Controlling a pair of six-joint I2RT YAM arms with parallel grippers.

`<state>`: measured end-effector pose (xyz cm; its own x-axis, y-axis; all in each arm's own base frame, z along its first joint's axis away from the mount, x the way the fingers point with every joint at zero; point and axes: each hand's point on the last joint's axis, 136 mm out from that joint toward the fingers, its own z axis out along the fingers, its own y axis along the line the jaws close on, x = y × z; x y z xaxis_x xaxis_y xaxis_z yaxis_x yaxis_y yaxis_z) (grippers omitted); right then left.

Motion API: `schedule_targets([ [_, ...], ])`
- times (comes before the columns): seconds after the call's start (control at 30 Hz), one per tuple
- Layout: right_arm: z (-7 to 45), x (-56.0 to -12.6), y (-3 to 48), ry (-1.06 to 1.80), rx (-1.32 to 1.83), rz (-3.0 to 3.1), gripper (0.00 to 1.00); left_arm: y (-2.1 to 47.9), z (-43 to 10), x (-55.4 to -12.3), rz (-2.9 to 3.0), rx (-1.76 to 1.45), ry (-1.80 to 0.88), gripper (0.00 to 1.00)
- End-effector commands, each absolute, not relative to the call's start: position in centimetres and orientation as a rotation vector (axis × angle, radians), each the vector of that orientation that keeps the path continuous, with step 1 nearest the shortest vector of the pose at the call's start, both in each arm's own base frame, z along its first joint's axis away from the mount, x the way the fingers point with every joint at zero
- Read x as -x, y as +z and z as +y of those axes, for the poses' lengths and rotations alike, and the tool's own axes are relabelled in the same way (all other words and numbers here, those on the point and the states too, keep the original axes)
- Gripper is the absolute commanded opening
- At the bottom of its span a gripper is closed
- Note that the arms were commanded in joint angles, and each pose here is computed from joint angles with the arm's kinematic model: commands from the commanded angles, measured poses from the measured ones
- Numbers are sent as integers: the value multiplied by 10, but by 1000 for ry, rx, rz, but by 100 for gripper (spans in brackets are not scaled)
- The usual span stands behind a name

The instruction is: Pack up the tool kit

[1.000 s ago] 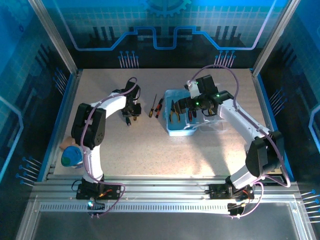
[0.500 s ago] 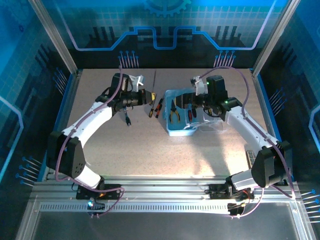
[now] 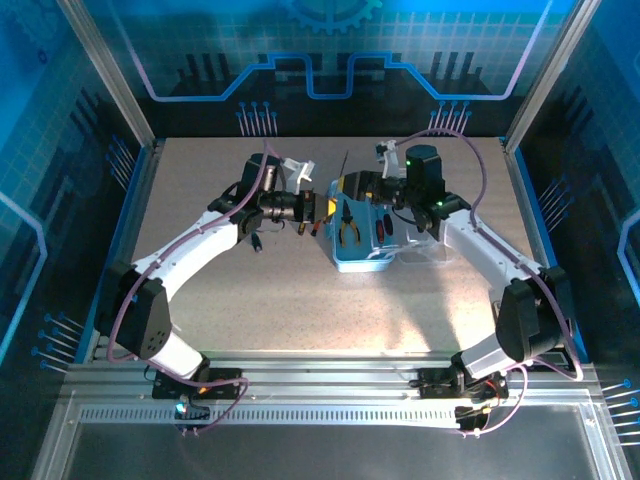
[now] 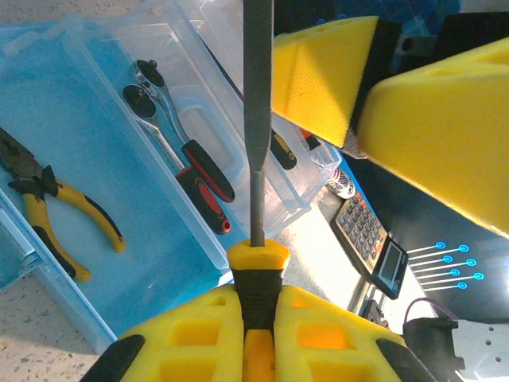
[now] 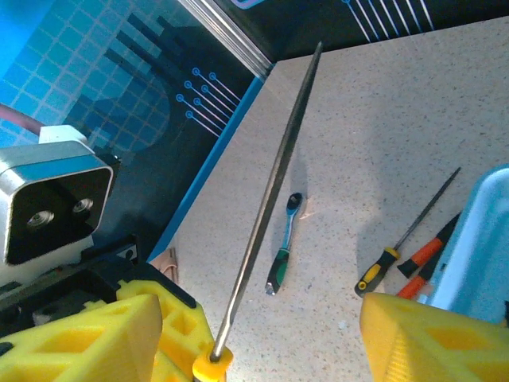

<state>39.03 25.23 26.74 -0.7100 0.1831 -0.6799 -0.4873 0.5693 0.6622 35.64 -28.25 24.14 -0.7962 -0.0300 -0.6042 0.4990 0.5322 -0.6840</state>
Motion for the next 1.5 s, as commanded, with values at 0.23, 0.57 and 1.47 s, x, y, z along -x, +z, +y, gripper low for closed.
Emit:
schedule_targets([
  [0.23,284,-395,271,1252,269,2050,52,252,-293,-353,2178,-453,-1253,0],
  [0.57,281,-395,268,1220,269,2078,6,244,-288,-361,2220,-449,-1166,25],
  [1.47,69,-407,197,47,169,2547,0,129,-151,-405,2654,-66,-304,99],
])
